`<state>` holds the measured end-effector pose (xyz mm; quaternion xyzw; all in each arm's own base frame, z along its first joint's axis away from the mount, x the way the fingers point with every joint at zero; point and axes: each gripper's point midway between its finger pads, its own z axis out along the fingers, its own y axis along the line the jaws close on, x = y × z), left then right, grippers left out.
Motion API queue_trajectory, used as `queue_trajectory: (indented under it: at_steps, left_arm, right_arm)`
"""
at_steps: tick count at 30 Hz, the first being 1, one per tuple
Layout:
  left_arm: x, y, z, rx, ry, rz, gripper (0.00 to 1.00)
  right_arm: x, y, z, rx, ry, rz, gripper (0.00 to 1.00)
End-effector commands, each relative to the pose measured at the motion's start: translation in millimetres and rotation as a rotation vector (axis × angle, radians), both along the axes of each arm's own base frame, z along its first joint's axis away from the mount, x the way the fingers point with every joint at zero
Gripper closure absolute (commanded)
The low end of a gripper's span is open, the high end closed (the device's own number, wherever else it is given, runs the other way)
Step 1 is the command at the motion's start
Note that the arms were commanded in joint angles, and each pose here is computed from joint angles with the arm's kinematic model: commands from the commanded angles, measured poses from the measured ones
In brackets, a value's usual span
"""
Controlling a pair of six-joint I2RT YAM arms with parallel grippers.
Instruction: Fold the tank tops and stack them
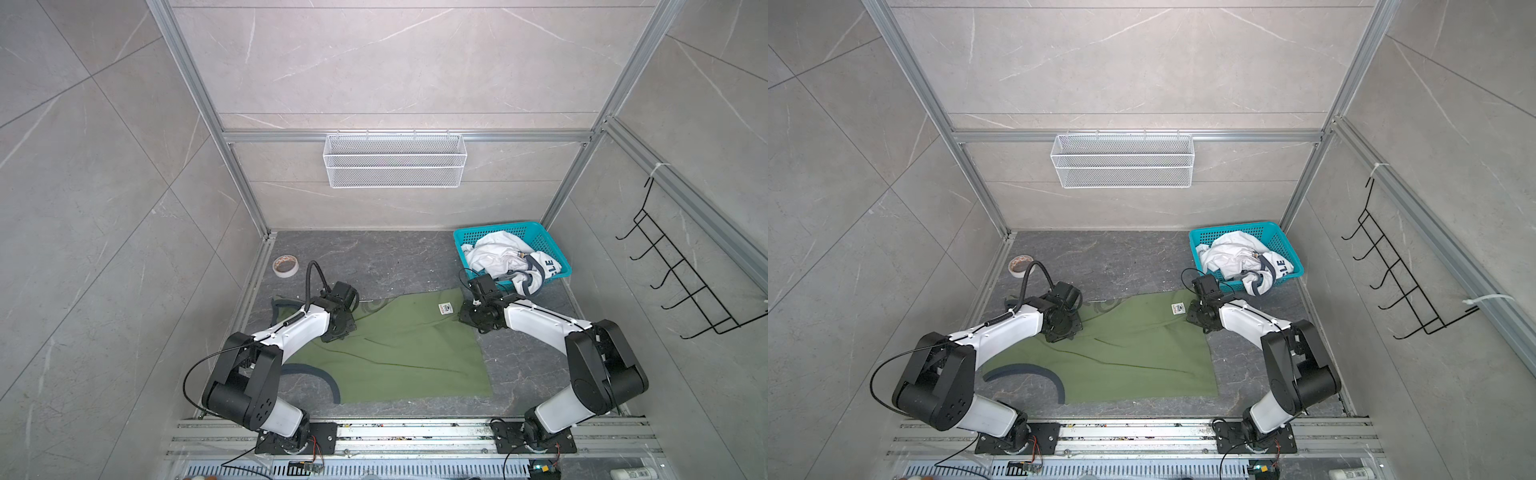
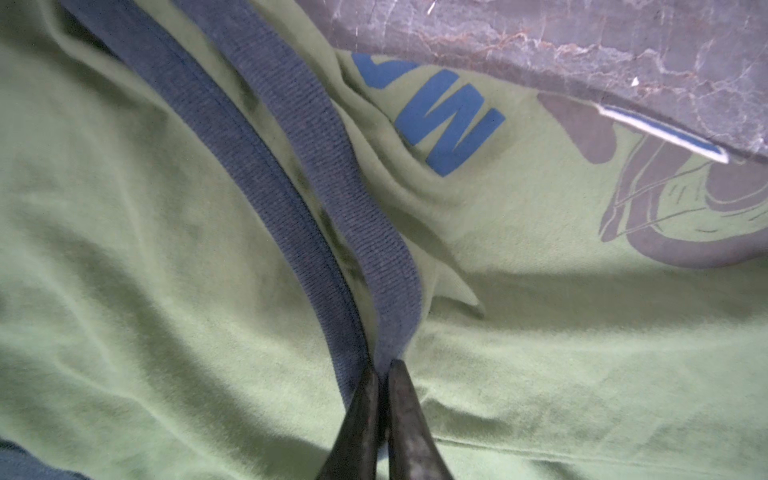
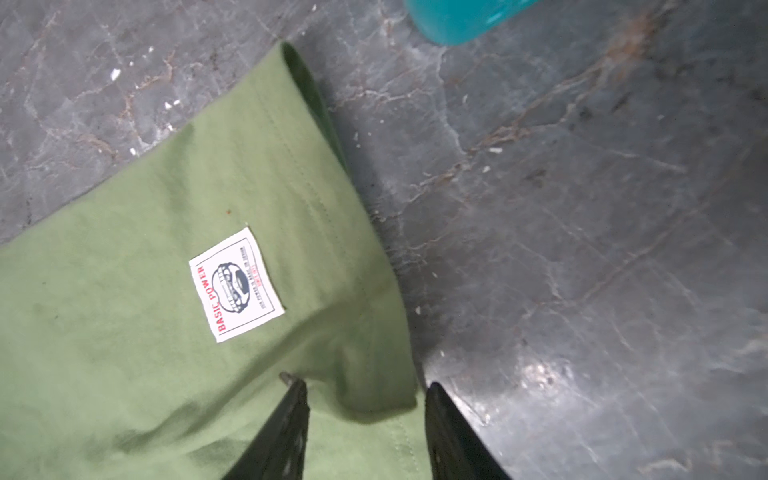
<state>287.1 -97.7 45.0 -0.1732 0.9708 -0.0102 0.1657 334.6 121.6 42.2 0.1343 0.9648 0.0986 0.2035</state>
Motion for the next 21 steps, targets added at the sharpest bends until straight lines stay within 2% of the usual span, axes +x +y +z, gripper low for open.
queue_trajectory:
  at_steps: [1, 6, 13, 21]
  left_arm:
    - [1.4, -0.5, 5.6, -0.005, -0.025, 0.007, 0.91]
    - [-0.9, 1.5, 7.4, -0.002, -0.029, 0.011, 0.95]
    - [-5.5, 8.7, 27.1, -0.007, -0.098, 0.024, 1.0]
    - [-18.6, 18.0, 44.1, -0.018, -0.147, 0.047, 1.0]
  right_arm:
    - [7.5, 7.9, 0.6, 0.013, 0.0, 0.049, 0.53]
    - [5.6, 6.5, -2.0, 0.007, 0.005, 0.047, 0.61]
    - [-2.3, -3.0, 13.3, -0.032, -0.029, 0.059, 0.82]
    - [-21.2, -13.0, 16.5, -0.063, -0.027, 0.078, 0.83]
